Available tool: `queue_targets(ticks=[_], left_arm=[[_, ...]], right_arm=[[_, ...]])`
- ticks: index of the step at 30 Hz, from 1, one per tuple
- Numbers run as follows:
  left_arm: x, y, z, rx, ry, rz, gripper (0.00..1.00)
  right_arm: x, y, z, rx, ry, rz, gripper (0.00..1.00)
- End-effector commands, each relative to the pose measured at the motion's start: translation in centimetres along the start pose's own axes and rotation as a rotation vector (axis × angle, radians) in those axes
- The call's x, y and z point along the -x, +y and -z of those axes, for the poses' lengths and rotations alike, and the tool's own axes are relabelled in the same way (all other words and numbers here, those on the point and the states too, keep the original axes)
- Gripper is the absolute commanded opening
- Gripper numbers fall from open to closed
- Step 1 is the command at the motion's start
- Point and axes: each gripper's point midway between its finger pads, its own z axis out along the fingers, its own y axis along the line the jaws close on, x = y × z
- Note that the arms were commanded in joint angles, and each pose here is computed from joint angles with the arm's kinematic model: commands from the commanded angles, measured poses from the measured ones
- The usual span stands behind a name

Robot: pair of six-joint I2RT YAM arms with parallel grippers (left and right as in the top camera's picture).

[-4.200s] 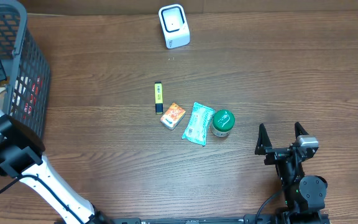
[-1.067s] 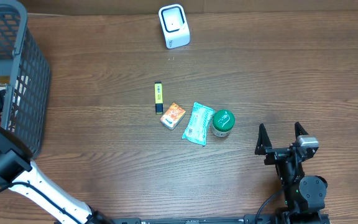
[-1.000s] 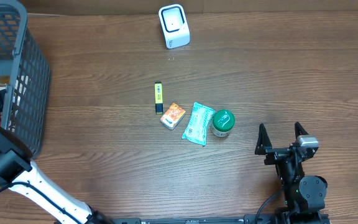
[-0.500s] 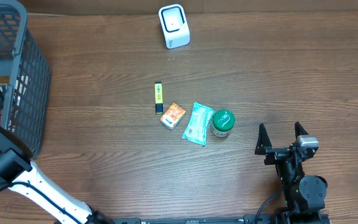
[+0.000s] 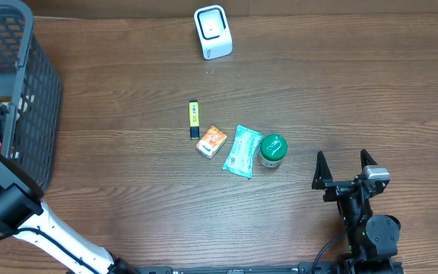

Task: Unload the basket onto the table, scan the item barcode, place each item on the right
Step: 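Lift the red Nescafe stick up out of the basket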

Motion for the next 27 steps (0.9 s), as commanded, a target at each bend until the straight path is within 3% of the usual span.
queue_targets(ticks=[1,6,14,27], left_arm=[[-4.7,-2.4,-4.8,-0.097,0.152,-0.002,0.04],[-2.0,-2.0,-2.1,-0.105,0.081,0.023,0.04],[3.9,0.4,6.3,-0.035,-0.114,0.130,0.04],[8.2,0.2,21.7,-0.034,-0.456,0.239,0.04]], right_arm=[[-0.2,-0.1,0.0,-0.003,-0.002,0.004,1.00],[-0.2,-0.1,0.0,-0.003,-0.001,0.004,1.00],[-0.2,-0.1,0.0,-0.003,-0.002,0.004,1.00],[-0.2,-0.1,0.0,-0.003,-0.002,0.004,1.00]])
